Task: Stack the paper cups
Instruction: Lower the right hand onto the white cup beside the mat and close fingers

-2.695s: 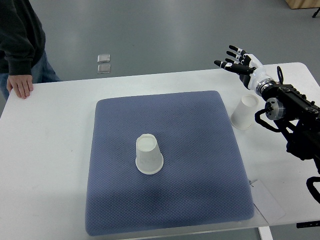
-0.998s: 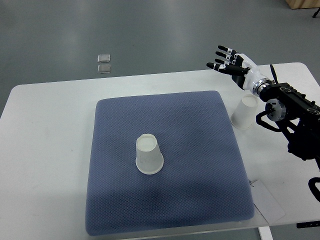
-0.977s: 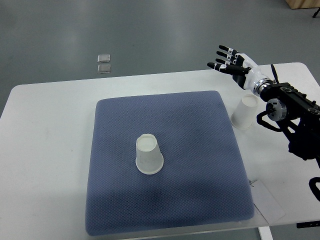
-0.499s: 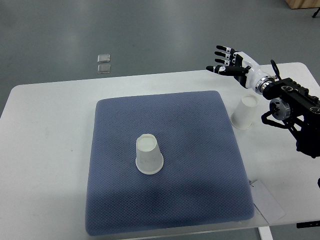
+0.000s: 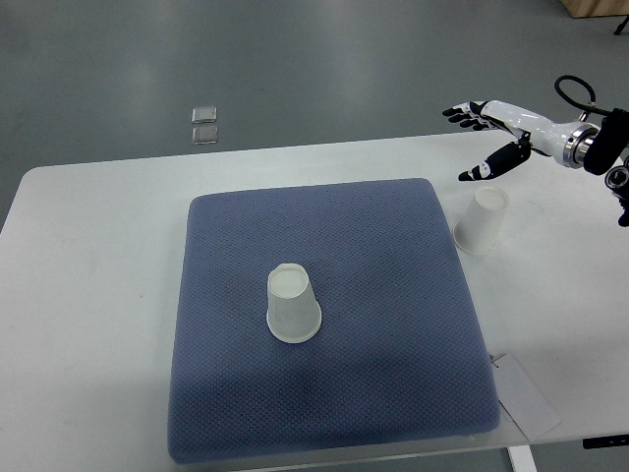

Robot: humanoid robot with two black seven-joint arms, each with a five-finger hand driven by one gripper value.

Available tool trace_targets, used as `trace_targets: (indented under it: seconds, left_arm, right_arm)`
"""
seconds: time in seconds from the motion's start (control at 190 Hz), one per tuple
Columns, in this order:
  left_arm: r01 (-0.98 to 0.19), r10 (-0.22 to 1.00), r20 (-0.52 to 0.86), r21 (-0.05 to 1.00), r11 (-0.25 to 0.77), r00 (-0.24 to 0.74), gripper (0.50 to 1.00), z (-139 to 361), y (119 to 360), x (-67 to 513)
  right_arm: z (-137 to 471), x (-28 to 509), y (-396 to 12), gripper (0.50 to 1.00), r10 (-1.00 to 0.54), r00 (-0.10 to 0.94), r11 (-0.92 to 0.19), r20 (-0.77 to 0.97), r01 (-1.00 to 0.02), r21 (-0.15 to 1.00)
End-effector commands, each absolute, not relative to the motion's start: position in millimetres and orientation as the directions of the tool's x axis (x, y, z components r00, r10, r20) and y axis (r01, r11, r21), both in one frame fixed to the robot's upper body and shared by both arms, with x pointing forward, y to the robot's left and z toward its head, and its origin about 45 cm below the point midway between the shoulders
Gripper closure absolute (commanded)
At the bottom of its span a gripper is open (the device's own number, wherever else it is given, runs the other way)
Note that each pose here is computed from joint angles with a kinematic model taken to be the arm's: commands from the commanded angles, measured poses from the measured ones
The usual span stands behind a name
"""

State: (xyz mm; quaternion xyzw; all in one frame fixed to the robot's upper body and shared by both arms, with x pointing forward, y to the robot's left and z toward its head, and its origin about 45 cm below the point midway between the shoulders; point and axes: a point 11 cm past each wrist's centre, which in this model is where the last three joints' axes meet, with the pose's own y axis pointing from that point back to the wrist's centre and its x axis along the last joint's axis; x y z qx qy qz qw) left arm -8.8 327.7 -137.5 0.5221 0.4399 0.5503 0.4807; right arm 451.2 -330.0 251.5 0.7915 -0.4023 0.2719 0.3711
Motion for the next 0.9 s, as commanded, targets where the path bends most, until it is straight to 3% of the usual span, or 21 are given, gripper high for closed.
trace_targets:
  seconds: [0.0, 0.1, 0.426, 0.893]
  left_arm:
    - [-0.070, 0.988, 0.152, 0.986, -0.151, 0.007, 0.500, -137, 328, -9]
    - [-0.070, 0.988, 0.152, 0.986, -0.151, 0.007, 0.500, -137, 328, -9]
    - [-0.070, 0.988, 0.152, 0.986, -0.151, 0.007, 0.500, -137, 328, -9]
    - [-0.070, 0.988, 0.152, 0.986, -0.151, 0.007, 0.500, -137, 328, -9]
  right_arm:
    - [252, 443, -343, 0.585, -0.297, 0.550, -0.389, 0.780, -0.816, 0.427]
    - [247, 438, -352, 0.585, -0.181, 0.564, -0.373, 0.806, -0.797, 0.475]
    - [226, 431, -351, 0.585, -0.060, 0.604, -0.355, 0.795, -0.757, 0.548]
    - [200, 438, -339, 0.597, -0.019, 0.600, -0.337, 0.800, -0.757, 0.560]
